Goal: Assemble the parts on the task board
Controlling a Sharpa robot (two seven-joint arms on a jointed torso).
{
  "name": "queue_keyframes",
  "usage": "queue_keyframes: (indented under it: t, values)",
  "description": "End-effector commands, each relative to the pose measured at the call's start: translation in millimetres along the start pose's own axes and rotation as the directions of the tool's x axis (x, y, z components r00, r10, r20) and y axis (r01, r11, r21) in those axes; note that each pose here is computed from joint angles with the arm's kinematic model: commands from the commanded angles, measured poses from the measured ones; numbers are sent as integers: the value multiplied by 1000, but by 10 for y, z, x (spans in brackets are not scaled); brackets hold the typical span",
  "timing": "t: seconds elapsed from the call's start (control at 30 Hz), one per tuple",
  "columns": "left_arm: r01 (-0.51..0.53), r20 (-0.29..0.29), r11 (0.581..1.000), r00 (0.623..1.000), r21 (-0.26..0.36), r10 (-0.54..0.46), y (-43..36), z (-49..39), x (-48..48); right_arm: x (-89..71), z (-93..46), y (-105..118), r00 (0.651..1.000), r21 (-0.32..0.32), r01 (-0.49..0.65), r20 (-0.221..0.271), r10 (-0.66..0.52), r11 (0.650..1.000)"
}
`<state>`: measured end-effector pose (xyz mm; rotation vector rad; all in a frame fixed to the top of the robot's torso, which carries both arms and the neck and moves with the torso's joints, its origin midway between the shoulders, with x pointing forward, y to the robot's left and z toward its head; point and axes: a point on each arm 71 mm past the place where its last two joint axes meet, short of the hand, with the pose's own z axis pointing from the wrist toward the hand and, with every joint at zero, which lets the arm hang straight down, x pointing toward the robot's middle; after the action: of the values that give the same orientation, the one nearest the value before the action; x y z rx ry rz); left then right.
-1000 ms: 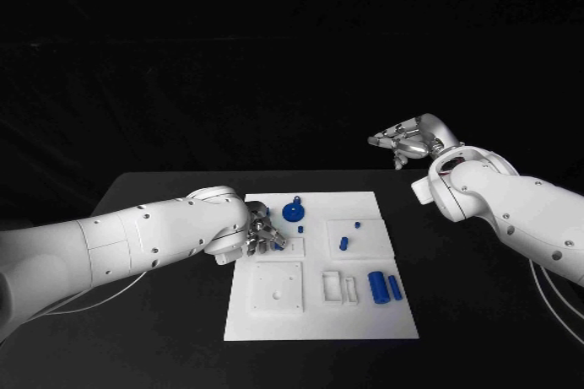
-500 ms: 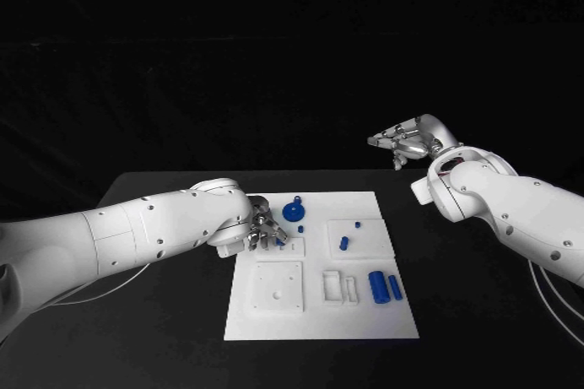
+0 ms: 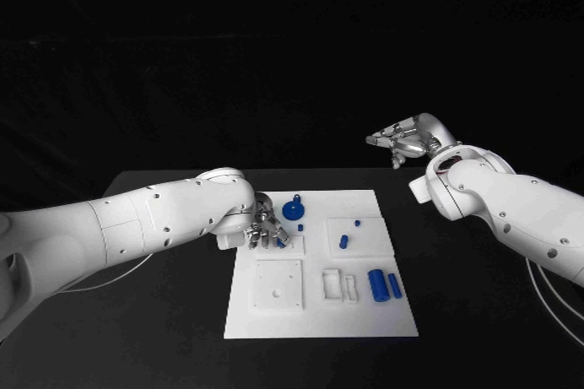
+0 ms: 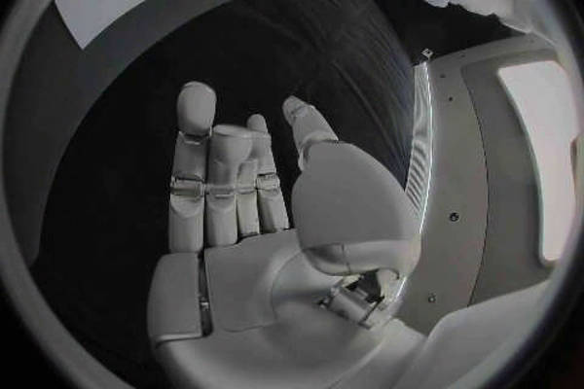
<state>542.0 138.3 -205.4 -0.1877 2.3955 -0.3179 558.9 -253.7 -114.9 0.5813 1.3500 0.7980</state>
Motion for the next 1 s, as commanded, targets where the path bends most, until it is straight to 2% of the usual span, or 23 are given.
queue_keyframes:
  t: [0.03, 0.17, 0.43, 1.0]
  values:
    - [-32, -77, 999, 997, -9, 32, -27, -6, 12, 20, 2, 6, 1000, -4, 1, -15, -1, 1000]
    - [-48, -90, 999, 995, -18, 46, -42, -3, -7, 26, 3, 8, 1000, -4, 1, -17, -1, 1000]
    - [-58, -41, 998, 998, -22, 57, -62, 8, -64, 34, 5, 13, 1000, -5, 0, -19, 0, 1000]
    - [-59, -21, 998, 998, -26, 59, -77, 17, -76, 40, 5, 21, 1000, -8, -2, -18, 2, 1000]
